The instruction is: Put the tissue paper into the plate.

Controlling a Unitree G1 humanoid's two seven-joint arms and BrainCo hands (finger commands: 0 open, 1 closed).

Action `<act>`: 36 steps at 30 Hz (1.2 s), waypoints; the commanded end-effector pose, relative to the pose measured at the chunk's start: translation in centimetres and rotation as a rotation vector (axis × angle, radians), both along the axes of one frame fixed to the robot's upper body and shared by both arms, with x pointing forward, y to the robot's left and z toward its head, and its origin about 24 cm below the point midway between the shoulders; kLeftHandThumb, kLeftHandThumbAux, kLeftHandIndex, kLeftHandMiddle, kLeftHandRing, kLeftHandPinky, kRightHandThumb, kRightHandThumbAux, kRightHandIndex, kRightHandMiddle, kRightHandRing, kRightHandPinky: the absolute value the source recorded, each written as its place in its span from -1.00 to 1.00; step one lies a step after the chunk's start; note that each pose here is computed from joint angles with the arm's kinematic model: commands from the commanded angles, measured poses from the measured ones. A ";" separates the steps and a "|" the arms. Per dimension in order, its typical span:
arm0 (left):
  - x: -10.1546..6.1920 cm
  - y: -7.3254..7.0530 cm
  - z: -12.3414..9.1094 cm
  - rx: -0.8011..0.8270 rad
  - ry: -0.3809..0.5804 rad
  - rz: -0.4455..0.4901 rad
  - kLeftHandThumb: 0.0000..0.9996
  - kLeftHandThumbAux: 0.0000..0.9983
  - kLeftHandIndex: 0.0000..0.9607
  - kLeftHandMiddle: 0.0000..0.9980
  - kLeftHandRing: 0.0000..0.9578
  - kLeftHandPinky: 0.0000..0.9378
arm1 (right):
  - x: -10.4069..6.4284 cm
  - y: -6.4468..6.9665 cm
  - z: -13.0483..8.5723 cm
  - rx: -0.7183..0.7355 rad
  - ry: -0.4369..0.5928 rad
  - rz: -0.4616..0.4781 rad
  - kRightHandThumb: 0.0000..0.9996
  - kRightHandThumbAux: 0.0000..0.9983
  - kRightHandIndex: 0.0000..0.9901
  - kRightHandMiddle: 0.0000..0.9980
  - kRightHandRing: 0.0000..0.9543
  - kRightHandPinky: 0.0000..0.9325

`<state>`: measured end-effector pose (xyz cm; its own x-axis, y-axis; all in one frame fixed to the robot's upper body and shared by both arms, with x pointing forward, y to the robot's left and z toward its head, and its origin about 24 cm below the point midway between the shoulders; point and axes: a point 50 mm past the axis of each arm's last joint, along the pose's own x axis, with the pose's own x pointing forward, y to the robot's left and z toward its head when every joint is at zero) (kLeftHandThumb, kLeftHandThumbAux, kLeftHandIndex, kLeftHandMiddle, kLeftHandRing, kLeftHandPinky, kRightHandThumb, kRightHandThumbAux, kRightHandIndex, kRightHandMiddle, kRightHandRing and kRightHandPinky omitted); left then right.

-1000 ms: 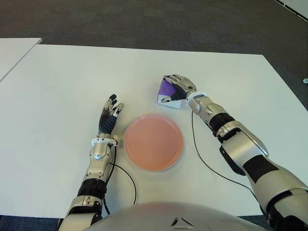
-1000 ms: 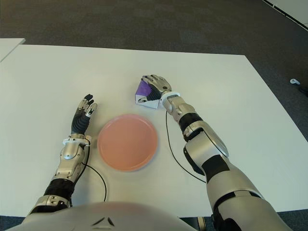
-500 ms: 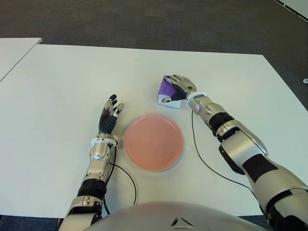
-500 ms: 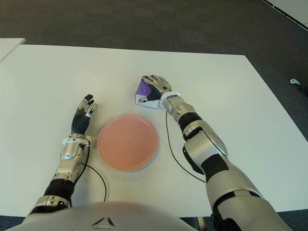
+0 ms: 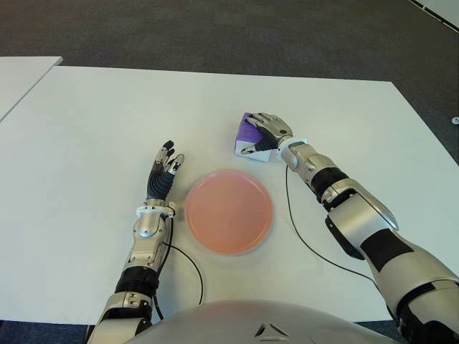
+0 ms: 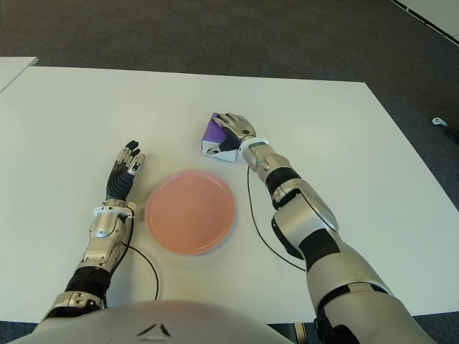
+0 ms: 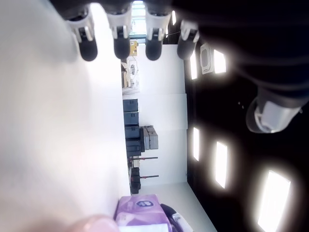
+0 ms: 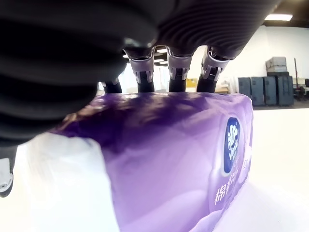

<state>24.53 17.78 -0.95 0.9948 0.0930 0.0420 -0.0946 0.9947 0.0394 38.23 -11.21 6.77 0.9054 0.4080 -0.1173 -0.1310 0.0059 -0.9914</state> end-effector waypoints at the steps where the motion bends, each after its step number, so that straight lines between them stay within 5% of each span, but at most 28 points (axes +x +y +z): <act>1: -1.3 -0.1 -2.0 -0.012 0.112 0.007 -1.00 -0.19 -1.00 -1.00 -1.00 -1.00 | -0.3 0.2 -0.8 -0.036 0.028 0.008 -0.76 -0.15 -1.00 -1.00 -1.00 -1.00; 23: -1.7 -0.3 -1.8 -0.019 0.117 0.010 -1.00 -0.22 -1.00 -1.00 -1.00 -1.00 | -1.8 0.7 -3.7 -0.083 0.098 0.025 -0.76 -0.10 -1.00 -1.00 -1.00 -1.00; 36: -1.9 -0.4 -2.0 -0.025 0.122 0.017 -1.00 -0.22 -1.00 -1.00 -1.00 -1.00 | -5.5 0.2 -9.6 -0.241 0.257 0.009 -0.74 -0.04 -1.00 -1.00 -1.00 -1.00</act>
